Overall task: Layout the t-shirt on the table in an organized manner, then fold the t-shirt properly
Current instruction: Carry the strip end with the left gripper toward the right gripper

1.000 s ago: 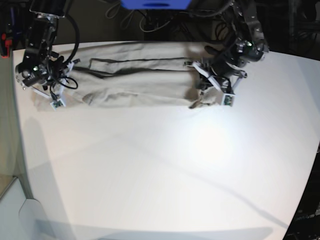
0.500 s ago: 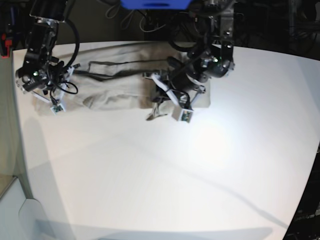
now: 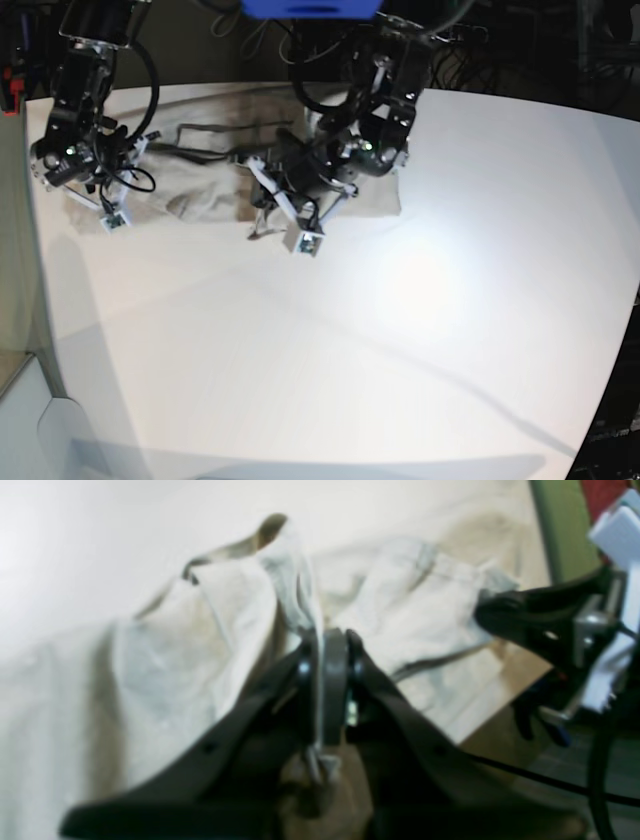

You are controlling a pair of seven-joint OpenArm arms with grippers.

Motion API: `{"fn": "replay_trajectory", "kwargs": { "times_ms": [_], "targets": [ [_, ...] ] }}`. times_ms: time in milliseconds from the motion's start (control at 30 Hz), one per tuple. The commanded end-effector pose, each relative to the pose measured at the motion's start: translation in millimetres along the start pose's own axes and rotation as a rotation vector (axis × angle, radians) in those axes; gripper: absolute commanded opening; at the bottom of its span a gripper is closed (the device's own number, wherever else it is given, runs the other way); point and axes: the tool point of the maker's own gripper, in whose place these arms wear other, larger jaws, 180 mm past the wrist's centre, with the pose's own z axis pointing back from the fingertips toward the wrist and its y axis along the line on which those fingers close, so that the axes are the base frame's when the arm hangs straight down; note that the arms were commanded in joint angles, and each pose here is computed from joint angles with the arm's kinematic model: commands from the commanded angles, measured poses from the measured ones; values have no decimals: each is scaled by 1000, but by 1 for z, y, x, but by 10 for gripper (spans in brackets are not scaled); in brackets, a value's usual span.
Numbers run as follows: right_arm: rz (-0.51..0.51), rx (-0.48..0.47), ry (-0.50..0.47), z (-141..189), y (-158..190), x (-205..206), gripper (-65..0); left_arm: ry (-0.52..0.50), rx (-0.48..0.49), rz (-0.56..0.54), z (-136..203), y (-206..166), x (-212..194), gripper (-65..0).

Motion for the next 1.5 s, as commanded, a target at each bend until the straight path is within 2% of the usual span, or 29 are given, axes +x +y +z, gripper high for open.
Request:
{"fn": "replay_trajectory", "kwargs": {
  "times_ms": [0, 167, 200, 333, 367, 400, 533, 667, 800, 933, 1133, 1267, 1467],
  "targets": [
    [17, -18, -28, 5, -8, 8, -650, -25, -45, -9, -1, -18, 8, -645],
    [18, -21, -27, 6, -9, 8, -650, -22, -60, -41, -4, -26, 12, -628],
    [18, -21, -27, 6, -9, 8, -650, -19, -60, -41, -4, -26, 12, -602],
    [18, -21, -27, 6, -9, 8, -650, -26, -63, -40, -1, -27, 13, -381],
    [20, -21, -27, 6, -8, 8, -650, -38, -64, -41, 0, -28, 16, -342],
    [20, -21, -27, 6, -8, 8, -650, -46, -65, -41, 1, -28, 17, -334],
    [20, -21, -27, 6, -8, 8, -650, -65, -81, -57, 4, -33, 24, -400],
    [20, -21, -29, 6, -9, 9, -650, -157, -124, -36, 22, -42, 52, -537],
    [20, -22, -30, 6, -9, 10, -650, -215, -47, 8, 43, 0, 66, -650],
    [18, -31, -47, 9, -13, 18, -650, -188, 21, 106, 58, 53, 48, -648],
    [22, -53, -53, 13, -22, 21, -640, -78, 61, 193, 57, 93, 3, -648],
    [22, -60, -62, 14, -24, 25, -549, 0, 97, 250, 43, 112, -27, -648],
    [37, -118, -91, 30, -40, 30, -394, -25, 130, 266, 33, 131, -22, -648]
  ]
}}
